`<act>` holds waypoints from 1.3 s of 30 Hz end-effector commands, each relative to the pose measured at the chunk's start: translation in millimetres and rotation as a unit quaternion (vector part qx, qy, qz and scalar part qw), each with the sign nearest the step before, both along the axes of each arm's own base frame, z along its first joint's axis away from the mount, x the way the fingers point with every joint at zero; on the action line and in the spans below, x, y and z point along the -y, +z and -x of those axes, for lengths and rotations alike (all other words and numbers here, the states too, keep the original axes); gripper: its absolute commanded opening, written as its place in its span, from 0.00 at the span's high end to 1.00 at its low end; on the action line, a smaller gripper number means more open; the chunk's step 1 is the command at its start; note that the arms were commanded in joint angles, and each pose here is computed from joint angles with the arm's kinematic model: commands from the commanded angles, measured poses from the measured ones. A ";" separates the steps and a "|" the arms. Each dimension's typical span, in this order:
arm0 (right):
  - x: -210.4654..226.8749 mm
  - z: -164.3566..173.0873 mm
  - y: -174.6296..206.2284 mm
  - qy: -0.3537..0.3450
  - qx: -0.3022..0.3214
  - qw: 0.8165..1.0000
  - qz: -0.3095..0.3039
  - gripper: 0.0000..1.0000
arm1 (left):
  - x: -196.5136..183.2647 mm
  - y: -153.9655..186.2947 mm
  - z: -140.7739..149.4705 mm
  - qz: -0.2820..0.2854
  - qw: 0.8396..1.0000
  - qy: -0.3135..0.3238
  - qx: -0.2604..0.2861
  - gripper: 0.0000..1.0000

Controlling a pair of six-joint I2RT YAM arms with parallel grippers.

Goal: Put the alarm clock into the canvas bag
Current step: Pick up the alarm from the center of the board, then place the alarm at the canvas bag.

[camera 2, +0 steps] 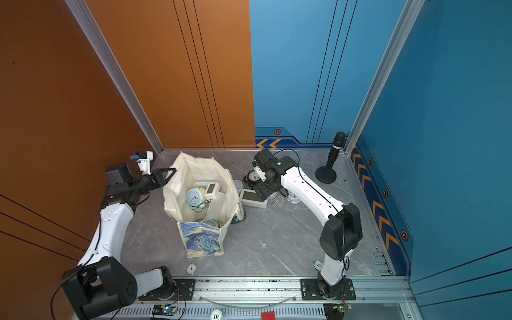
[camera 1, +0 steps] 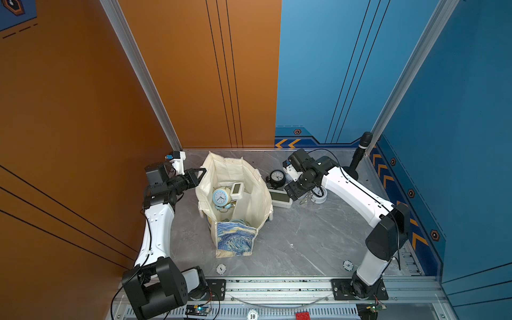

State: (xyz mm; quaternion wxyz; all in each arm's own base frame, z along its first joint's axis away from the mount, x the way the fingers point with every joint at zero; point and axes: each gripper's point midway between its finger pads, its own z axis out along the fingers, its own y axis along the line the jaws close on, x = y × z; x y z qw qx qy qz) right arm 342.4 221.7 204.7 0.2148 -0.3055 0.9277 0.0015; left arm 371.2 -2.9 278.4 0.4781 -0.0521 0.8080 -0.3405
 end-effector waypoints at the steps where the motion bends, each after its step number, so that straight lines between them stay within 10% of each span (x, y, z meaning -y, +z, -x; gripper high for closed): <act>1: -2.6 -7.6 53.4 -0.025 0.091 0.995 -0.031 0.22 | 4.8 0.9 2.5 -0.007 1.000 -0.007 0.008 1.00; 20: -107.5 52.3 195.5 0.070 0.249 0.920 -0.294 0.26 | 6.3 1.9 3.1 -0.008 1.000 -0.010 0.009 1.00; 39: -224.5 87.6 167.4 0.169 0.151 0.905 -0.361 0.27 | 7.7 2.4 3.7 -0.008 1.000 -0.012 0.010 1.00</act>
